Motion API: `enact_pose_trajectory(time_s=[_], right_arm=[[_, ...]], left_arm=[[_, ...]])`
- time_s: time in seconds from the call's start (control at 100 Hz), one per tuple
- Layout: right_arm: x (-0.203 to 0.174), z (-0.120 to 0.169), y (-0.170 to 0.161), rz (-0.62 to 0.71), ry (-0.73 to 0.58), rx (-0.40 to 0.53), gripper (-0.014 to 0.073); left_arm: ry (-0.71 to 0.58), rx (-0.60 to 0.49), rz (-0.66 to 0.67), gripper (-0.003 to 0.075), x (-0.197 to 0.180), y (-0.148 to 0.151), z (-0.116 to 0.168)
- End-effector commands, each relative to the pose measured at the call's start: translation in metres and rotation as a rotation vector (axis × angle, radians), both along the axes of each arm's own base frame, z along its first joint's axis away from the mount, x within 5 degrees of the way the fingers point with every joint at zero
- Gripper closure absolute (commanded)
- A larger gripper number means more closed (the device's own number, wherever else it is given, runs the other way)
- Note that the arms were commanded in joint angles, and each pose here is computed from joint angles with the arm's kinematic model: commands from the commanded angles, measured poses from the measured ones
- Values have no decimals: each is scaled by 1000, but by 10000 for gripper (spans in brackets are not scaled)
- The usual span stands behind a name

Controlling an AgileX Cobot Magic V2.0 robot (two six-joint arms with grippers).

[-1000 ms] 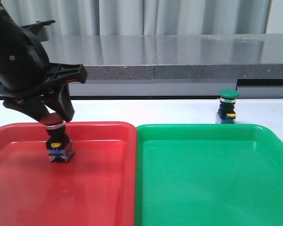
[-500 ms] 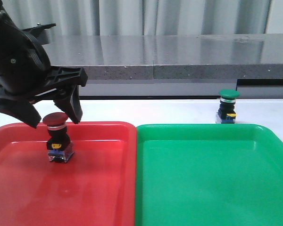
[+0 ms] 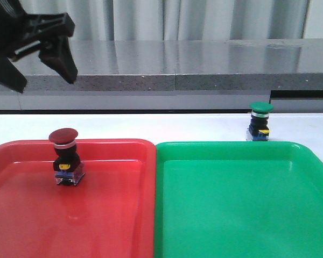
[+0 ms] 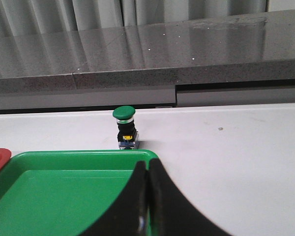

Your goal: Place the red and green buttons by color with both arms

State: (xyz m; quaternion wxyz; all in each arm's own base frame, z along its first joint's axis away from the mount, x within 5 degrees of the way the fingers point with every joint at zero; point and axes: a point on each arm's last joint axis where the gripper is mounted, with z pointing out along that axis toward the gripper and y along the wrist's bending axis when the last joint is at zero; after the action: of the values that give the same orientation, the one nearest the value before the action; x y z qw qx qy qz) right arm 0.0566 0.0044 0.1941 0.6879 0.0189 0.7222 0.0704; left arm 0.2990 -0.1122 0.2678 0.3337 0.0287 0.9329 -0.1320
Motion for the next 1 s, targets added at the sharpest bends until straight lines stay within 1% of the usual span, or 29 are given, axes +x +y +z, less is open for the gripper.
enact_pose_trajectory(time_s=[0.0,0.16,0.33,0.48,0.77,0.99], right_arm=[[-2,13,0,1,-108,-6,695],[-2,13,0,1,-108,-6,695],[-2,13,0,1,-108,-6,695],[-2,13,0,1,-108,-6,695],[-2,13,0,1,-108,-6,695],[-2,13,0,1,-108,-6,695]], left_arm=[[-149,-49,39,152,-4,13,38],[-228,-43,61,152,-19,28,63],[-294,-26,63,152,-46,41,72],[-343,-40,67,152,-79,50,67],[-485,-101,89,152,-150,71,50],[-564,-126,91,155,-188,82,37]])
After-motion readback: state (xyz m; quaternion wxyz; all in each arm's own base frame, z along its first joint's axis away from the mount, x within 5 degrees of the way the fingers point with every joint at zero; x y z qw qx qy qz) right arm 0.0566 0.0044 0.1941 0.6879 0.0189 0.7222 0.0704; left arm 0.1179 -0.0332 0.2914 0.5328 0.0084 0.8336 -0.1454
